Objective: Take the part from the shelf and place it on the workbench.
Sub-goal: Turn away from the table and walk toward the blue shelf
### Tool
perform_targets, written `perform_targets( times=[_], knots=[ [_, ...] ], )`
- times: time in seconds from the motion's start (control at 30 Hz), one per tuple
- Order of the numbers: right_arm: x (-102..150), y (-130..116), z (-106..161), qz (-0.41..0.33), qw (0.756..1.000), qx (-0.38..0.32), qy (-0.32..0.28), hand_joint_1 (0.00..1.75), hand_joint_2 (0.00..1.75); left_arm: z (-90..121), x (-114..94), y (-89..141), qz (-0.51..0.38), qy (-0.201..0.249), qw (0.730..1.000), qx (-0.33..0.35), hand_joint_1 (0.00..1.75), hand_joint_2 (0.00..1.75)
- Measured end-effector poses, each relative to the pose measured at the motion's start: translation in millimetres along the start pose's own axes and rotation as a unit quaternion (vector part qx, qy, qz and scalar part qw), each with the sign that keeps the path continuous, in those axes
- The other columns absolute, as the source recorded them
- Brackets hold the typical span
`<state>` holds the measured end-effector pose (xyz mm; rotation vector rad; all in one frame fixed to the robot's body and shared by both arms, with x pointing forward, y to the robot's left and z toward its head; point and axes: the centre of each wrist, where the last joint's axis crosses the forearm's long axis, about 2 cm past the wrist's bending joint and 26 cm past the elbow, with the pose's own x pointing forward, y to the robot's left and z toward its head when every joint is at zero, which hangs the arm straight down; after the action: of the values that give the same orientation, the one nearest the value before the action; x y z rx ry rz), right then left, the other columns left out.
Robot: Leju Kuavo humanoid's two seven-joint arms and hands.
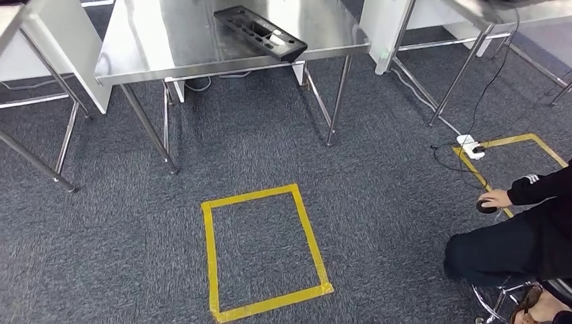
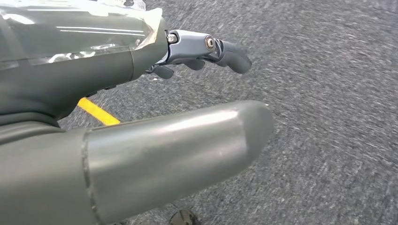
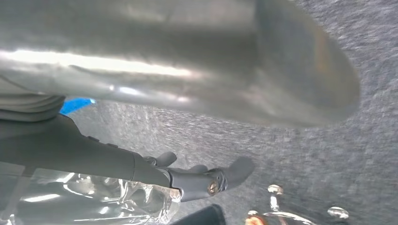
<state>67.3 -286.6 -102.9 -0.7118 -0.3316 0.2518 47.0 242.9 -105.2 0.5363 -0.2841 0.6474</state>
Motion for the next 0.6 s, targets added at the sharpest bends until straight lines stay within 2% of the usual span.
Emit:
perform_targets(
  times=[0.6],
  knots=[
    [-5.7,2.0,2.2,0.003,1.0,0.003,-0.024,0.0,0.0,-0.3,-2.6,2.8,0.0,-0.003,1.0,0.015,0.0,0.0]
  ],
)
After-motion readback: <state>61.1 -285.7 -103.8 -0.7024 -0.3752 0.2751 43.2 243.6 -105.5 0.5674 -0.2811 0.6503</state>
